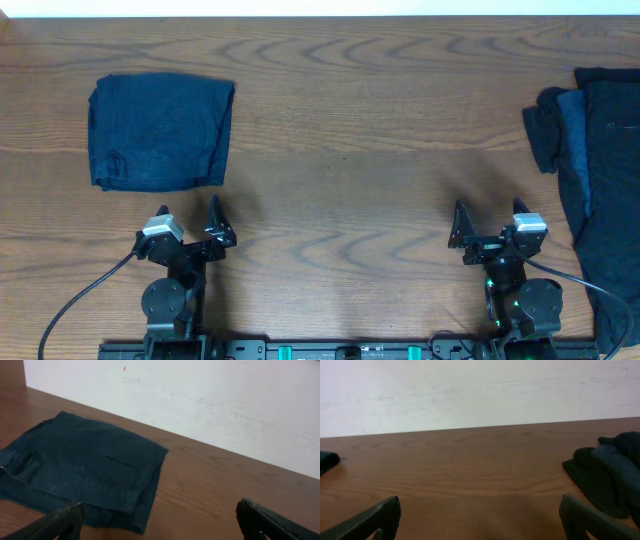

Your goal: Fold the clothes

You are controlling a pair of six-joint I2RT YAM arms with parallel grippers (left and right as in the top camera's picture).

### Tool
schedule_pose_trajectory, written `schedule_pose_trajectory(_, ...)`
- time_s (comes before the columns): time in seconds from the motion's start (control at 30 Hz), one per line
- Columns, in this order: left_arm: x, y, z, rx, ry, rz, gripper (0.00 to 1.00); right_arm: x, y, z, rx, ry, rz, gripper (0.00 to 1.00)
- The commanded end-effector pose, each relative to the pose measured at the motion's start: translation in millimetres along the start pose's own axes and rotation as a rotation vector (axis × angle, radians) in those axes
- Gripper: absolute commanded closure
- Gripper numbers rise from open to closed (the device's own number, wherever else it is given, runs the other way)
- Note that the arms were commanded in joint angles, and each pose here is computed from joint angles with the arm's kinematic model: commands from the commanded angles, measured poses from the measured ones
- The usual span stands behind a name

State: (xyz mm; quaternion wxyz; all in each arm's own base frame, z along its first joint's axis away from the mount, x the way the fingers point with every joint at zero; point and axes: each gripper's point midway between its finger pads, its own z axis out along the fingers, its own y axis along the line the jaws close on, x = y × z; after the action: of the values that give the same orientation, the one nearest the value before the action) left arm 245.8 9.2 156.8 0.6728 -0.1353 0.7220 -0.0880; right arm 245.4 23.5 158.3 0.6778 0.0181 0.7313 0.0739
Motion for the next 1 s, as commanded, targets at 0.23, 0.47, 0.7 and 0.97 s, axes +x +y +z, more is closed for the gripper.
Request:
schedule_pose_trajectory(0.23, 2.2, 2.6, 0.1, -0.013, 0.001, 0.021, 0.02, 0.2, 0.0, -0.2, 0.003, -0.002, -0.015, 0.01)
schedule_pose_trajectory(0.47, 2.2, 2.6, 0.1, -0.013, 0.001, 0.021, 0.02, 0.2, 0.0, -0.2, 0.003, -0.002, -0.015, 0.01)
schedule_pose_trajectory(0.7, 2.2, 2.5, 0.1, -0.012, 0.001, 0.021, 0.02, 0.2, 0.0, -0.2, 0.003, -0.002, -0.015, 0.01)
schedule_pose_trajectory(0.97, 7.0, 4.2, 0.0, -0.019, 0.021, 0.023, 0.02, 0.2, 0.0, -0.2, 0.003, -0.002, -0.015, 0.01)
